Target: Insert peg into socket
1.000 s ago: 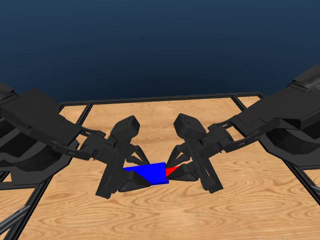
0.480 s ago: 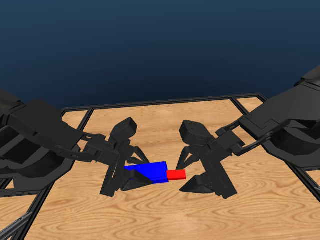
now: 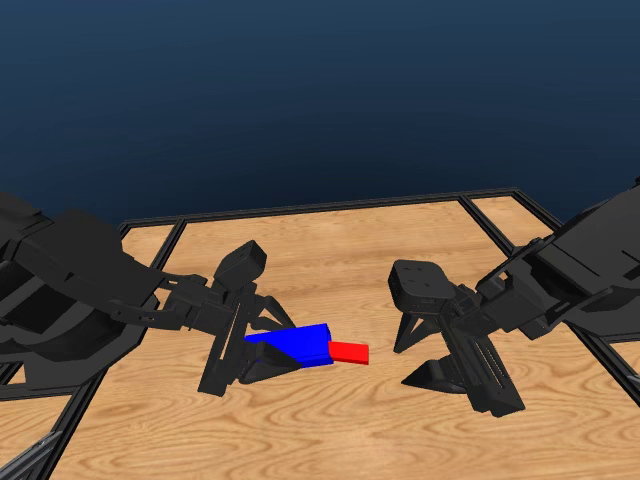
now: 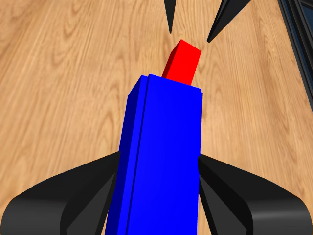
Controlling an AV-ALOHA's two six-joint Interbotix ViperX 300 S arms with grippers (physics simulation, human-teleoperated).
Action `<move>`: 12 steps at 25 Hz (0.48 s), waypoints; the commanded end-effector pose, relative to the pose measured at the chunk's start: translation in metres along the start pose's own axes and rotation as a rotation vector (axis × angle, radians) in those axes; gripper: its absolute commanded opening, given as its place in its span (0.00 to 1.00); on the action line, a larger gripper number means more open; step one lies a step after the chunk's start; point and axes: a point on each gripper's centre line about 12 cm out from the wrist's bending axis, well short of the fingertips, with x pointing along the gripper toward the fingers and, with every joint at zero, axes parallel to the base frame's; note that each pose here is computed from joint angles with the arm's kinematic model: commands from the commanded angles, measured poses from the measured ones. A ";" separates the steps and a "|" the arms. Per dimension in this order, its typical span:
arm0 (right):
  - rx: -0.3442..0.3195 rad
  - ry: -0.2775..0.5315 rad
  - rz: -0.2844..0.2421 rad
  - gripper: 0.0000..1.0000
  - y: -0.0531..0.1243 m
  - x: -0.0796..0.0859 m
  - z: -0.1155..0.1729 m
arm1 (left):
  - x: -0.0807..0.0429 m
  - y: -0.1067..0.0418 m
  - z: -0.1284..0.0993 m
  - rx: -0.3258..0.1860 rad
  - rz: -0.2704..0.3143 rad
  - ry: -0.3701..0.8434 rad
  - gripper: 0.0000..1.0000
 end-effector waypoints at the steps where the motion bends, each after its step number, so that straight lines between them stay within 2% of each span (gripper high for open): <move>1: 0.037 -0.001 -0.047 0.00 0.002 -0.007 0.006 | -0.004 -0.010 0.023 0.006 -0.035 -0.110 0.00; 2: 0.032 -0.003 -0.060 0.00 0.004 -0.007 0.008 | -0.002 -0.011 0.021 -0.007 -0.031 -0.092 0.00; 3: 0.037 0.006 -0.077 0.00 0.002 -0.004 0.006 | -0.004 -0.012 0.027 -0.004 -0.033 -0.105 0.00; 4: 0.042 -0.028 -0.063 0.00 0.006 -0.005 0.017 | -0.003 -0.008 0.025 -0.011 -0.023 -0.111 0.00; 5: 0.040 -0.023 -0.083 0.00 0.005 -0.006 0.016 | 0.000 -0.002 0.016 -0.004 -0.008 -0.108 0.00; 6: 0.039 -0.018 -0.084 0.00 0.003 -0.003 0.016 | -0.001 -0.007 0.018 0.006 -0.015 -0.106 0.00; 7: 0.037 -0.038 -0.081 0.00 0.006 -0.004 0.023 | -0.001 -0.003 0.021 -0.006 -0.005 -0.096 0.00; 8: 0.037 -0.049 -0.080 0.00 0.007 -0.005 0.027 | 0.002 -0.004 0.008 0.016 -0.004 -0.070 0.00; 9: 0.026 -0.056 -0.072 0.00 0.009 -0.004 0.027 | 0.000 -0.004 0.018 0.003 -0.005 -0.095 0.00; 10: 0.022 -0.041 -0.105 0.00 0.005 -0.001 0.030 | 0.000 -0.009 0.022 0.018 -0.015 -0.097 0.00; 11: 0.022 -0.054 -0.092 0.00 0.005 0.001 0.033 | 0.004 -0.004 0.009 0.014 0.000 -0.075 0.00; 12: 0.014 -0.066 -0.086 0.00 0.008 0.001 0.038 | 0.001 -0.009 0.020 0.008 -0.014 -0.103 0.00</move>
